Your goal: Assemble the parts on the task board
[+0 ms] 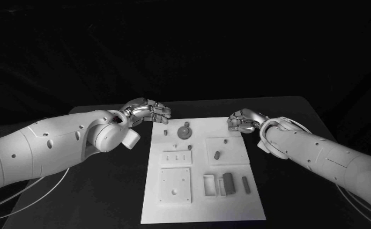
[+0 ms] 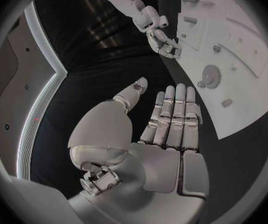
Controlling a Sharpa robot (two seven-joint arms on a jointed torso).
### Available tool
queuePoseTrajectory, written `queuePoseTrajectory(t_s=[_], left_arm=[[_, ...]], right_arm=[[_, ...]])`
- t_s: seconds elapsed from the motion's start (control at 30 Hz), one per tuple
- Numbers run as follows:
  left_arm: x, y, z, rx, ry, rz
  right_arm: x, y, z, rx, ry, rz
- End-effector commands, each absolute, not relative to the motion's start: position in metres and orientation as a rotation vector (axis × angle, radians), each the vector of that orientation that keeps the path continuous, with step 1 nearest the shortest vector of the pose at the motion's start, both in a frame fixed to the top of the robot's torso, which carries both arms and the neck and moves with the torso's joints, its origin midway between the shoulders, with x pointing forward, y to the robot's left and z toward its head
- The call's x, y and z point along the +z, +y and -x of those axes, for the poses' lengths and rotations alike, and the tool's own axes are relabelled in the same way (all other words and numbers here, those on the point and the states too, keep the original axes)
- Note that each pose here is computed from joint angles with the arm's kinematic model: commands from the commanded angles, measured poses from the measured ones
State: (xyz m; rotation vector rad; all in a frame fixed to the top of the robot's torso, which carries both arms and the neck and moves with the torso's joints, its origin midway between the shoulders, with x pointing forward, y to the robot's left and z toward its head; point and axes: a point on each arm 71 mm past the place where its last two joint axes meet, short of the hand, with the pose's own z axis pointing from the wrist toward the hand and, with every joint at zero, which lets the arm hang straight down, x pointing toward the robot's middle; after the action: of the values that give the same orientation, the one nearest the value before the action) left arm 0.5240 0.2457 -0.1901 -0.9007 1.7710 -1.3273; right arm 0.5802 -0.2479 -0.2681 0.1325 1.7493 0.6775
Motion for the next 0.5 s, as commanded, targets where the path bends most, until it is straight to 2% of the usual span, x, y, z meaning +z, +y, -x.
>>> queuePoseTrajectory(t_s=[0.03, 0.5], left_arm=[[-0.1881, 0.2442, -0.524, -1.336, 1.765, 0.892], [-0.188, 0.2448, -0.524, -1.333, 1.767, 0.893]], right_arm=[[-0.2688, -0.2465, -0.58, 0.682, 1.758, -0.13], [-0.2682, -0.249, -0.5809, 0.667, 1.746, -0.136]])
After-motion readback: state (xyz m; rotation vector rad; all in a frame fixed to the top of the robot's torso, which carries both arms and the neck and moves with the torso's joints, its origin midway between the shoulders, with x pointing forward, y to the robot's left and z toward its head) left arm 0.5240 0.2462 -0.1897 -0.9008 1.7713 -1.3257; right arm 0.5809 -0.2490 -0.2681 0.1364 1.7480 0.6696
